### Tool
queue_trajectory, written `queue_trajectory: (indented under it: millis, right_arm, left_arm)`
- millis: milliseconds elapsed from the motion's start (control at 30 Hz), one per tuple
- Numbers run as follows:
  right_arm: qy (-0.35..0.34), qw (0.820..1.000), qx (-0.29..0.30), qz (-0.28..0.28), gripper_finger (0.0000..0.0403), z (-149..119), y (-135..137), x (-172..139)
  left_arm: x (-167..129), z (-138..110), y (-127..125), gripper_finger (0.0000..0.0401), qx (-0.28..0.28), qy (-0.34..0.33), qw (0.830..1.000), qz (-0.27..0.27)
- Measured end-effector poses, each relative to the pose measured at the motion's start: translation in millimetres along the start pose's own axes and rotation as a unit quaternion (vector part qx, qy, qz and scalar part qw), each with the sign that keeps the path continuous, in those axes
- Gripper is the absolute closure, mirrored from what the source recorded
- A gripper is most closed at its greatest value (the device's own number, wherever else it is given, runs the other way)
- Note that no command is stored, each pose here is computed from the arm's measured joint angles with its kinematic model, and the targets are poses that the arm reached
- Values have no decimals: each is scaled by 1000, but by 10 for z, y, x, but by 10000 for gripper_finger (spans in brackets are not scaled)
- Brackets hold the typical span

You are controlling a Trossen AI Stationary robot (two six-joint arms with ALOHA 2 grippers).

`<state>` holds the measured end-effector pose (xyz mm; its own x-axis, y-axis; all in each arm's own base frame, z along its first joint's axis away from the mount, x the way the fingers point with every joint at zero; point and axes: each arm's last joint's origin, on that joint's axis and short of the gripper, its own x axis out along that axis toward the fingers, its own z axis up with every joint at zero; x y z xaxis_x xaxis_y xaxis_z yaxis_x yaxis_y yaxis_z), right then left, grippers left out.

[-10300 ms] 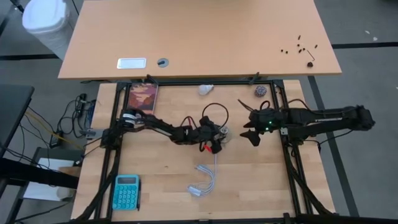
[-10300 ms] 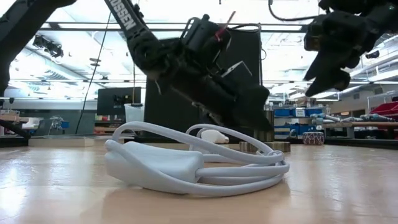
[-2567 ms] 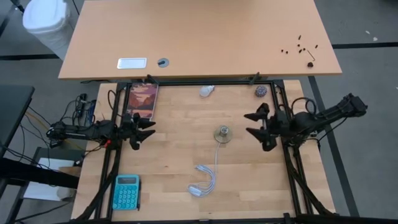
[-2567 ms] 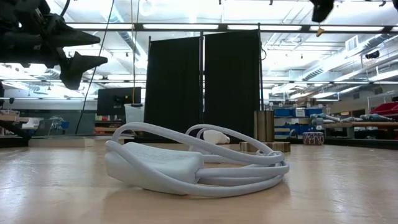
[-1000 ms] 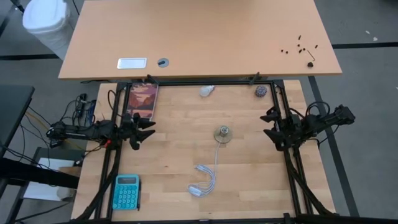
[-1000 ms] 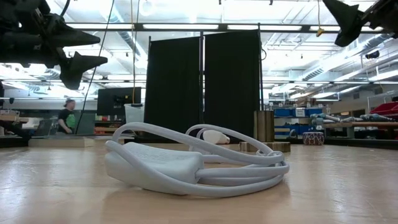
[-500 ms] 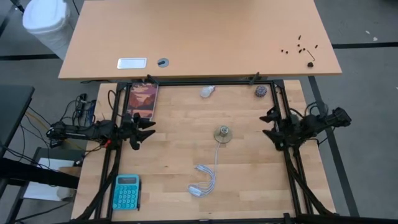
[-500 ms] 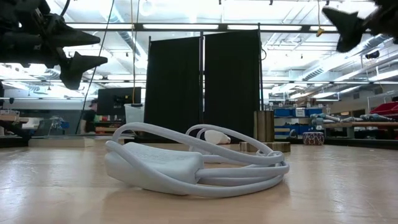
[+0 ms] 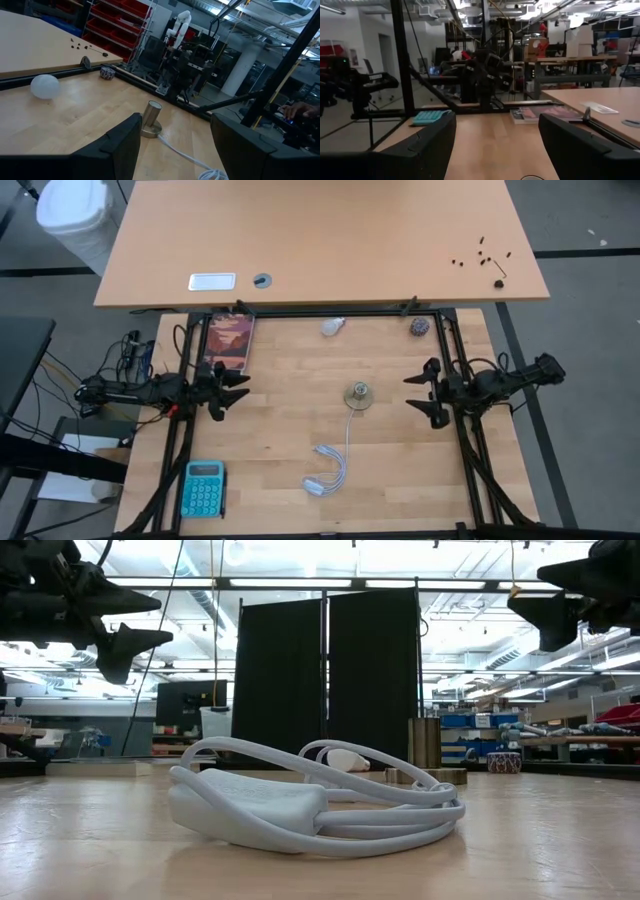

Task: Screw lightbulb
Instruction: Return to Home Position

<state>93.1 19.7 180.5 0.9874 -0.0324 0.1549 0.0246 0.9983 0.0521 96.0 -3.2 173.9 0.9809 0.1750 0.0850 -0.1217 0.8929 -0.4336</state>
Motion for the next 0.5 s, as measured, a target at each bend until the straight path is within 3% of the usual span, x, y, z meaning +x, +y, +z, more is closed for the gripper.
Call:
queue_trajectory:
  millis: [500]
  right_arm:
    - [2,1000,-2,-9,111,-3,-15,6]
  left_arm:
    - [0,0,0,160,0,0,1000,0]
